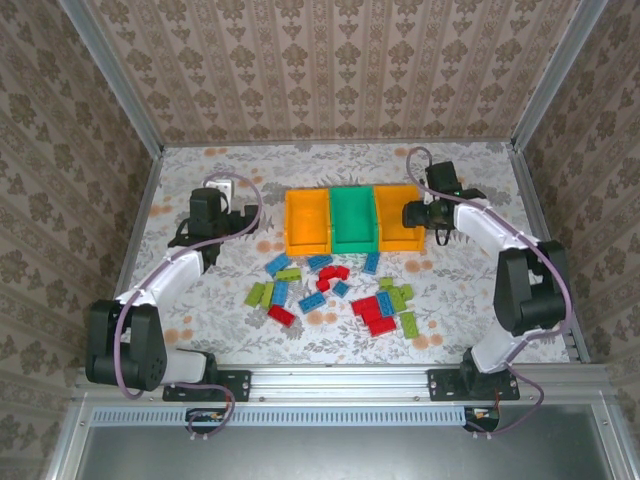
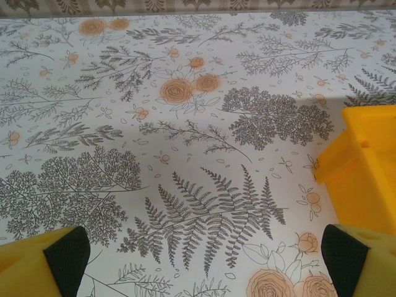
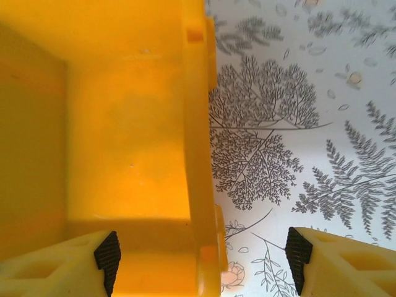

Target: Sort the legos into containers by color

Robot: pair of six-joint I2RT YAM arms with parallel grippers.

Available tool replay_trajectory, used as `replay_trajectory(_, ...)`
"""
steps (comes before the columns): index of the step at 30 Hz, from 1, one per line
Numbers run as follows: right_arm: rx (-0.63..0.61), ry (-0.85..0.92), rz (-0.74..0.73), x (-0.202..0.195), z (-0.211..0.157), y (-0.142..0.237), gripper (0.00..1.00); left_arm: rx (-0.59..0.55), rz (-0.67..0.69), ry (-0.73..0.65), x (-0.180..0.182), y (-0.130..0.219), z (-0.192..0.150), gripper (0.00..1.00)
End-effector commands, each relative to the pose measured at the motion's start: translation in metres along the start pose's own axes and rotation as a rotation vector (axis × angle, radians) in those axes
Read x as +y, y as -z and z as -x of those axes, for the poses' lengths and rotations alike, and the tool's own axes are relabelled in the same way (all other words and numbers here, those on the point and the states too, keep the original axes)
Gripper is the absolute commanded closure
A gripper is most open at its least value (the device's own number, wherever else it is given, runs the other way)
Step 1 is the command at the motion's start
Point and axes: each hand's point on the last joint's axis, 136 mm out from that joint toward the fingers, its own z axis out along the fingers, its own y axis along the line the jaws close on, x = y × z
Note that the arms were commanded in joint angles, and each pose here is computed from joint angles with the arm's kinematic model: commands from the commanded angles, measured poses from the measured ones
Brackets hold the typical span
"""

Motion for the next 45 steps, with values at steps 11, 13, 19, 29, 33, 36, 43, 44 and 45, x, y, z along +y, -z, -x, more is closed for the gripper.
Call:
replay_trajectory(11, 0.214, 0.063, 0.096, 0.068, -0.099, 0.036, 0.25, -0.007, -0.029, 0.030, -0.010, -0.006, 0.000, 0.00)
replay_trajectory(13, 0.250, 0.062, 0.104, 0.080, -0.116, 0.031, 0.26, -0.006, -0.034, 0.029, -0.012, -0.007, 0.001, 0.00)
replay_trajectory(19, 0.317, 0.100, 0.053, 0.101, -0.146, 0.014, 0.27, -0.004, -0.048, 0.021, -0.017, -0.010, 0.003, 0.00)
replay_trajectory(29, 0.384, 0.133, -0.051, 0.096, -0.165, -0.001, 0.34, -0.004, -0.041, 0.008, -0.017, -0.008, 0.003, 0.00)
replay_trajectory(33, 0.379, 0.127, -0.047, 0.097, -0.165, -0.001, 0.36, -0.004, -0.042, 0.008, -0.017, -0.008, 0.003, 0.00)
replay_trajectory(36, 0.381, 0.126, -0.048, 0.097, -0.165, -0.002, 0.40, -0.002, -0.043, 0.010, -0.017, -0.009, 0.002, 0.00)
replay_trajectory(43, 0.385, 0.124, -0.046, 0.097, -0.166, -0.003, 0.60, -0.001, -0.032, 0.003, -0.016, -0.007, 0.001, 0.00)
replay_trajectory(44, 0.382, 0.121, -0.043, 0.098, -0.165, -0.002, 0.63, 0.000, -0.031, 0.003, -0.015, -0.007, 0.001, 0.00)
replay_trajectory(45, 0.374, 0.118, -0.040, 0.099, -0.163, -0.001, 0.65, 0.000, -0.030, 0.003, -0.015, -0.007, 0.000, 0.00)
